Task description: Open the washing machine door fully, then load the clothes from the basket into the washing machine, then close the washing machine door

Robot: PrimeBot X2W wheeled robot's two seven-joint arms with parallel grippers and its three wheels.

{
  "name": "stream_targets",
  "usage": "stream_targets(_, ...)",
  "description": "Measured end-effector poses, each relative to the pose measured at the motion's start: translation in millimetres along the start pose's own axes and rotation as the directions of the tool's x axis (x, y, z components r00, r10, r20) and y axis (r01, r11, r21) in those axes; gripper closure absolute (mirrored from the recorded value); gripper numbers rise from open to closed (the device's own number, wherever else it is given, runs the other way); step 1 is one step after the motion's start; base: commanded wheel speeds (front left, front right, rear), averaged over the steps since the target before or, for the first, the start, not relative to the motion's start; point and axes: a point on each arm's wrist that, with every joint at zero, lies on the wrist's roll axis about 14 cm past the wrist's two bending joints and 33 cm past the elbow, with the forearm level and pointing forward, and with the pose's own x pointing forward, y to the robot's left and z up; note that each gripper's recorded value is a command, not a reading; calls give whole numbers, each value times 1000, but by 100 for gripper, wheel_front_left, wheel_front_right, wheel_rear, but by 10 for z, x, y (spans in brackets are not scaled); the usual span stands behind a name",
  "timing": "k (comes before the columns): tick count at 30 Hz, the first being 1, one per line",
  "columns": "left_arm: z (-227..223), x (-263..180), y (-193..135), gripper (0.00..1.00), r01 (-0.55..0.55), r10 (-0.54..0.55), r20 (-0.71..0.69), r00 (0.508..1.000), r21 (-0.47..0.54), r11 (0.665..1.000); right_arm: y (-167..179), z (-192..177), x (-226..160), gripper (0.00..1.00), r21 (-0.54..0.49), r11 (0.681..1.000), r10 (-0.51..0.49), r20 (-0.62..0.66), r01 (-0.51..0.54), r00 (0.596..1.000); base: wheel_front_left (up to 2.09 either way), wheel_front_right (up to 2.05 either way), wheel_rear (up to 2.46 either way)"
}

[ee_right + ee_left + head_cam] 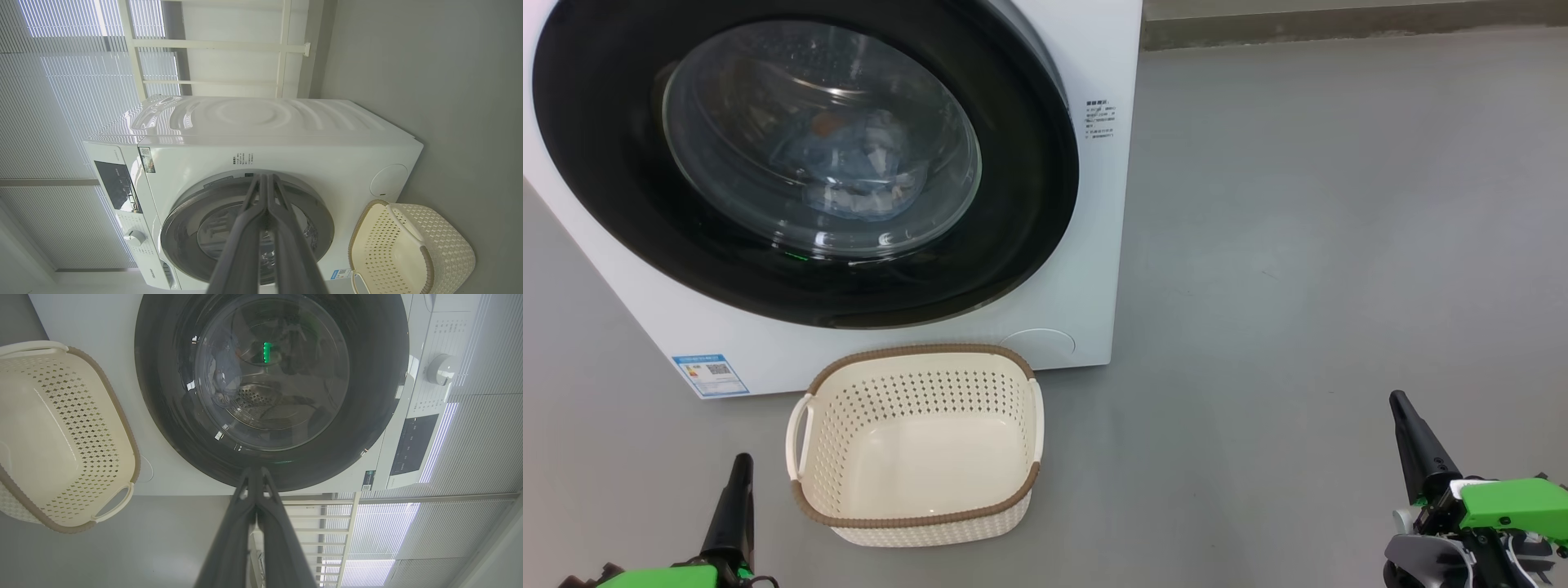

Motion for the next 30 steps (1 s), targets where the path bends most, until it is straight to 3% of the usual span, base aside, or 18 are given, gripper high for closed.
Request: stream_targets(30,0,0,0,100,0,0,0,1000,0,1000,0,-1,0,100,0,1000,0,0,0,1000,0,0,0)
